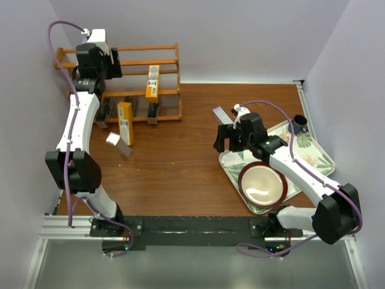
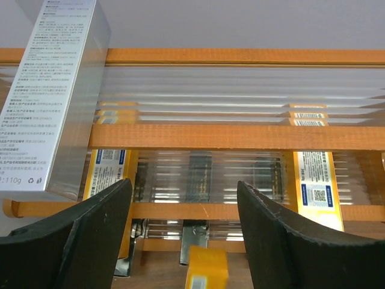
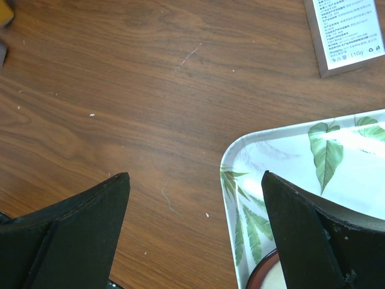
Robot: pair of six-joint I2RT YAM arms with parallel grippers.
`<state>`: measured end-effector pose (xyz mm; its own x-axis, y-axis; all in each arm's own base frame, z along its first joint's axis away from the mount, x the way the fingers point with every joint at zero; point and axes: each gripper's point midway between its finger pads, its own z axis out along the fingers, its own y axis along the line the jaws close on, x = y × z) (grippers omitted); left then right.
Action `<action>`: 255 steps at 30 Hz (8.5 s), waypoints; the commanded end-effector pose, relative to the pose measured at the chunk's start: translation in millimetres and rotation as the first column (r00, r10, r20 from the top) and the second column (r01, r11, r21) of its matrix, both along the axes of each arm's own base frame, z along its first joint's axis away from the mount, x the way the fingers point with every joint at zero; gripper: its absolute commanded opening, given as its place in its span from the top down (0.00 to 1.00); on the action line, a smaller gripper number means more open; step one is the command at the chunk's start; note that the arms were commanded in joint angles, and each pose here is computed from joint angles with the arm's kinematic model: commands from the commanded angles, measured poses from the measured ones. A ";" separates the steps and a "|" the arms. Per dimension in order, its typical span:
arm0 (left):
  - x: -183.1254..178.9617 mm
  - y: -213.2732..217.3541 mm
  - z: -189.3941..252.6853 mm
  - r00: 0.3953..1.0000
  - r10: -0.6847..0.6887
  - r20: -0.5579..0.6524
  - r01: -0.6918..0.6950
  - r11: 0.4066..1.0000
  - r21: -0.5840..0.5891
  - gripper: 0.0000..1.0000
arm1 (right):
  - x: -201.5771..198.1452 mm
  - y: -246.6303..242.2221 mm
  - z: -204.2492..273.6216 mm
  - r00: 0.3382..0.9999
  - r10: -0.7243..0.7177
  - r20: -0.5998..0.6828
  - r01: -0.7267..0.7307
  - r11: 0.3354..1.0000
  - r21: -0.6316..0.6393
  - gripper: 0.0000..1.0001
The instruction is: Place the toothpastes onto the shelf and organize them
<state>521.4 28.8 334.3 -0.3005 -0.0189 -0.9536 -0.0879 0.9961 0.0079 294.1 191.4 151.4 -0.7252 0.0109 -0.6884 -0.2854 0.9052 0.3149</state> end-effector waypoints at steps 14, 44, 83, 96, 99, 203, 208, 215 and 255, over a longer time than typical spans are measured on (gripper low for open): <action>-152.7 -26.8 -51.8 0.999 -0.043 0.010 0.044 0.985 -0.168 0.09 | -1.2 18.2 9.0 0.994 0.102 0.049 -0.104 0.993 0.057 0.05; -200.2 -18.0 -258.7 0.931 -0.063 -0.361 0.048 0.998 -0.051 0.02 | -11.1 22.8 28.3 0.982 0.140 0.126 -0.149 0.986 0.068 0.05; -196.2 -41.2 -231.6 0.922 -0.229 -0.313 0.227 0.973 -0.046 0.67 | -17.1 27.3 32.9 0.975 0.157 0.157 -0.163 0.986 0.032 0.05; -208.2 -32.1 -164.4 0.957 -0.155 -0.244 0.153 0.988 -0.030 0.69 | -16.4 29.4 30.1 0.976 0.165 0.141 -0.170 0.985 0.028 0.05; -199.2 -27.6 -144.7 0.961 -0.113 -0.254 0.106 0.993 -0.042 0.68 | -16.7 29.8 28.7 0.977 0.167 0.135 -0.173 0.985 0.028 0.05; -232.7 -35.3 -195.3 0.772 -0.105 -0.627 0.244 0.960 0.140 0.05 | -25.8 50.5 16.7 0.956 0.276 0.097 -0.282 0.957 0.065 0.06; -211.3 -33.5 -177.8 0.810 -0.045 -0.584 0.166 0.974 0.155 0.01 | -43.6 86.4 17.4 0.895 0.430 0.115 -0.440 0.895 0.072 0.02; -185.7 -30.9 -115.5 0.974 0.021 -0.227 -0.003 0.997 0.080 0.00 | -63.6 156.9 18.2 0.686 0.690 0.232 -0.704 0.709 -0.027 0.02; -300.5 -1.4 -255.6 0.486 0.586 -0.649 -0.799 0.598 -0.059 0.01 | -93.0 137.6 -7.0 0.670 0.707 0.226 -0.712 0.698 -0.073 0.01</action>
<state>223.2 12.3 89.9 -0.4492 -0.7434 -0.4955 -0.8237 0.5594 -0.0926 195.1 327.5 123.7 -0.3800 -0.4871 -0.7864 -0.9025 0.3817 0.1997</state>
